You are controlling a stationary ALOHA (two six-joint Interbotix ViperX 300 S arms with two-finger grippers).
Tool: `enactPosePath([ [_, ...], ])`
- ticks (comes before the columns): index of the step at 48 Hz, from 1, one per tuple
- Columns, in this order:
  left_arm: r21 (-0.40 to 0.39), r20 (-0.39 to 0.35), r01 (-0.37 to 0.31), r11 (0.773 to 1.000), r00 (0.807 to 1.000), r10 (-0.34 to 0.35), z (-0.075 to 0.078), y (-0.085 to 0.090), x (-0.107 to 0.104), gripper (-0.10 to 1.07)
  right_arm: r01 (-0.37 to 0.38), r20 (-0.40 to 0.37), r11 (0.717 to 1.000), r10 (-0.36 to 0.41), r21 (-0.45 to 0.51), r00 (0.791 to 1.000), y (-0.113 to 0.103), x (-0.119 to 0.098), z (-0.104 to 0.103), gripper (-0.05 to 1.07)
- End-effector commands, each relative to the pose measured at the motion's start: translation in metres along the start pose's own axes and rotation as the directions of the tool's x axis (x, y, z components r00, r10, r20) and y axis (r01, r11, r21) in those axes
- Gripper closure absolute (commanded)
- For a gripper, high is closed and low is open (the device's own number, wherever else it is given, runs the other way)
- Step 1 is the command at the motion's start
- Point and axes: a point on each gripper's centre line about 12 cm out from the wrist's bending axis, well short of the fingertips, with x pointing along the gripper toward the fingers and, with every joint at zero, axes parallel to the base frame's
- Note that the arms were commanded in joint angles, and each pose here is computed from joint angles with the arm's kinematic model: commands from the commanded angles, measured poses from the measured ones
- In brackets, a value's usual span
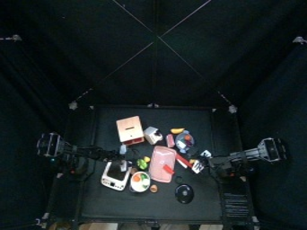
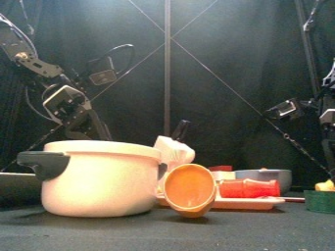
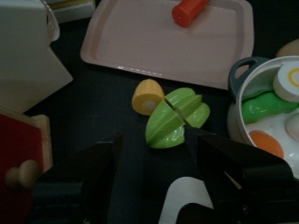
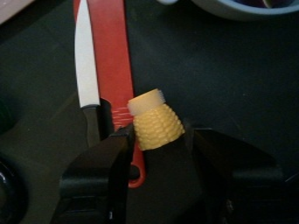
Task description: Grab corn bottom
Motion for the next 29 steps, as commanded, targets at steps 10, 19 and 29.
enactPosePath([
  [10,-0.004,0.029,-0.008,1.0,1.0,0.008,0.009,0.002,-0.001,0.06,-0.057,0.085,0.998,0.057,0.0,0.995,0.013,-0.023,0.022,0.42],
  [19,0.0,0.033,-0.005,1.0,0.999,0.005,0.01,0.001,-0.001,0.06,-0.061,0.109,0.998,0.064,-0.027,0.992,0.016,-0.026,0.026,0.42],
  [29,-0.008,0.07,-0.007,1.0,0.998,0.008,0.022,0.001,-0.001,0.06,-0.101,0.169,0.993,0.11,-0.062,0.979,0.025,-0.034,0.038,0.42],
])
